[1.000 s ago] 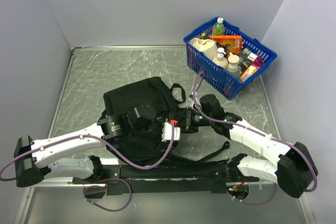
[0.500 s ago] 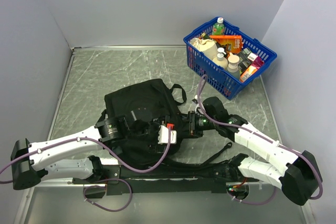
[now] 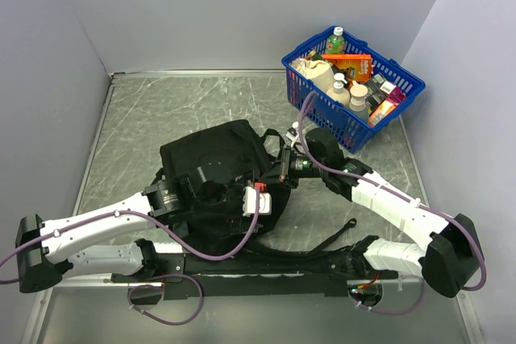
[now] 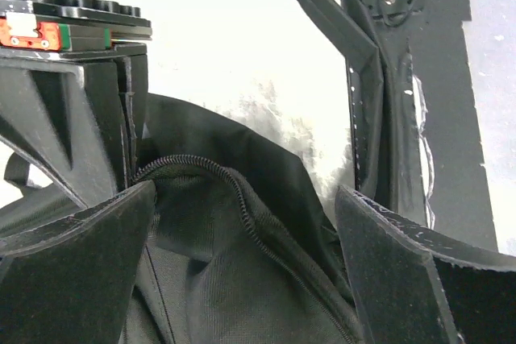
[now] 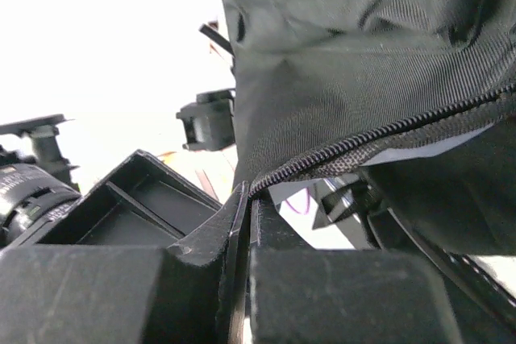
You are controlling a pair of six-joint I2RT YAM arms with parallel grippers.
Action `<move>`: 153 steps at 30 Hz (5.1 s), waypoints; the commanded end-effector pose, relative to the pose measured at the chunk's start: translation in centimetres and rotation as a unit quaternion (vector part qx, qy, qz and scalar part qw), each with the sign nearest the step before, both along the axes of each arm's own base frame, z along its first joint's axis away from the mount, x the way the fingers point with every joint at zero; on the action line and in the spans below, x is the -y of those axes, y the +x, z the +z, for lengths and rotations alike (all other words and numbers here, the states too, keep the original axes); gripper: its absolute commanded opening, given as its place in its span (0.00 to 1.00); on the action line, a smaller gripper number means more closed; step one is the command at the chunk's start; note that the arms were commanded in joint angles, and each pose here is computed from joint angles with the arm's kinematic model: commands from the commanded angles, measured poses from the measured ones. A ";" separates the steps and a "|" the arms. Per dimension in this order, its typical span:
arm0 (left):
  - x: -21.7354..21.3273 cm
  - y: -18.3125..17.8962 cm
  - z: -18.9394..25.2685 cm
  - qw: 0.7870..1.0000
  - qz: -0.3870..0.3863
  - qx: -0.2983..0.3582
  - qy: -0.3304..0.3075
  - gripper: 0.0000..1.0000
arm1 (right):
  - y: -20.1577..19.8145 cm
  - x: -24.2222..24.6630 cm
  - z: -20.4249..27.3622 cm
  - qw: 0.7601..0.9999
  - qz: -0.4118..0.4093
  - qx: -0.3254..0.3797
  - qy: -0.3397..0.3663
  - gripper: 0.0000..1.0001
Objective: Pack the student bag
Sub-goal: Adjust the student bag at the center of the board, then zip the student bag at the center of the board.
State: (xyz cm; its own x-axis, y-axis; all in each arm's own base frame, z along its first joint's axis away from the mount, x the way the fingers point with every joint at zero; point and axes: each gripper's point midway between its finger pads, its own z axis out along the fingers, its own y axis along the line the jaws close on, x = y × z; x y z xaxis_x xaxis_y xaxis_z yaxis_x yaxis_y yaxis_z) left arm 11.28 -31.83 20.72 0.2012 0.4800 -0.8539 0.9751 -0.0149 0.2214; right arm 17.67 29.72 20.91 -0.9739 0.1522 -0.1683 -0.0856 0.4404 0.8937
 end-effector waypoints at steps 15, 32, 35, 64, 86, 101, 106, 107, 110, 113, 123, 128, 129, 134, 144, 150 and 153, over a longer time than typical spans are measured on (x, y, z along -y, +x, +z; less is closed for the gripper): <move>-2.5 7.5 -1.2 0.976 0.183 0.118 -0.004 0.96 | -1.8 0.8 2.9 0.998 -0.009 0.018 0.066 0.00; -2.1 9.4 4.3 0.972 0.178 0.146 -0.049 0.01 | 2.2 5.3 -0.1 0.974 -0.049 0.161 -0.154 0.51; -2.5 10.0 5.2 0.968 0.188 0.158 -0.057 0.01 | 4.0 7.8 -1.7 0.949 -0.081 0.211 -0.222 0.51; -4.0 11.8 5.8 0.953 0.208 0.207 -0.076 0.01 | 6.8 2.8 -4.1 0.889 -0.063 0.398 -0.218 0.42; -3.9 11.0 6.0 0.956 0.198 0.197 -0.090 0.01 | 5.5 4.4 -3.5 0.868 -0.108 0.381 -0.301 0.52; -4.0 10.9 6.3 0.956 0.199 0.191 -0.099 0.01 | 6.8 4.6 -5.5 0.853 -0.111 0.378 -0.343 0.47; -4.0 10.6 6.2 0.958 0.193 0.186 -0.101 0.01 | 7.6 4.9 -4.9 0.839 -0.115 0.398 -0.352 0.47; -4.0 10.7 6.2 0.958 0.193 0.185 -0.101 0.01 | 7.7 4.8 -4.6 0.837 -0.113 0.402 -0.353 0.46; -4.1 10.6 6.1 0.959 0.192 0.181 -0.102 0.01 | 7.9 4.9 -4.5 0.832 -0.113 0.408 -0.358 0.45; -4.1 10.4 5.8 0.961 0.189 0.176 -0.101 0.01 | 8.1 5.1 -3.9 0.827 -0.119 0.417 -0.358 0.44; -4.1 10.3 5.7 0.962 0.190 0.169 -0.104 0.02 | 8.6 5.1 -4.9 0.811 -0.095 0.430 -0.385 0.42; -4.3 10.5 6.0 0.961 0.193 0.167 -0.108 0.03 | 8.6 5.1 -6.7 0.814 -0.081 0.417 -0.398 0.39; -4.3 10.5 6.1 0.960 0.194 0.166 -0.110 0.03 | 8.5 5.3 -7.1 0.814 -0.081 0.413 -0.399 0.36; -4.3 10.5 6.1 0.961 0.194 0.164 -0.112 0.04 | 8.6 5.6 -7.7 0.814 -0.085 0.408 -0.405 0.24; -4.5 10.6 6.6 0.960 0.197 0.161 -0.116 0.03 | 9.3 5.7 -8.8 0.815 -0.088 0.394 -0.415 0.36; -4.5 10.6 6.8 0.960 0.196 0.161 -0.119 0.03 | 9.6 5.9 -9.8 0.815 -0.096 0.386 -0.421 0.30; -4.5 10.6 7.0 0.959 0.197 0.162 -0.120 0.03 | 9.6 5.9 -9.4 0.816 -0.104 0.386 -0.417 0.17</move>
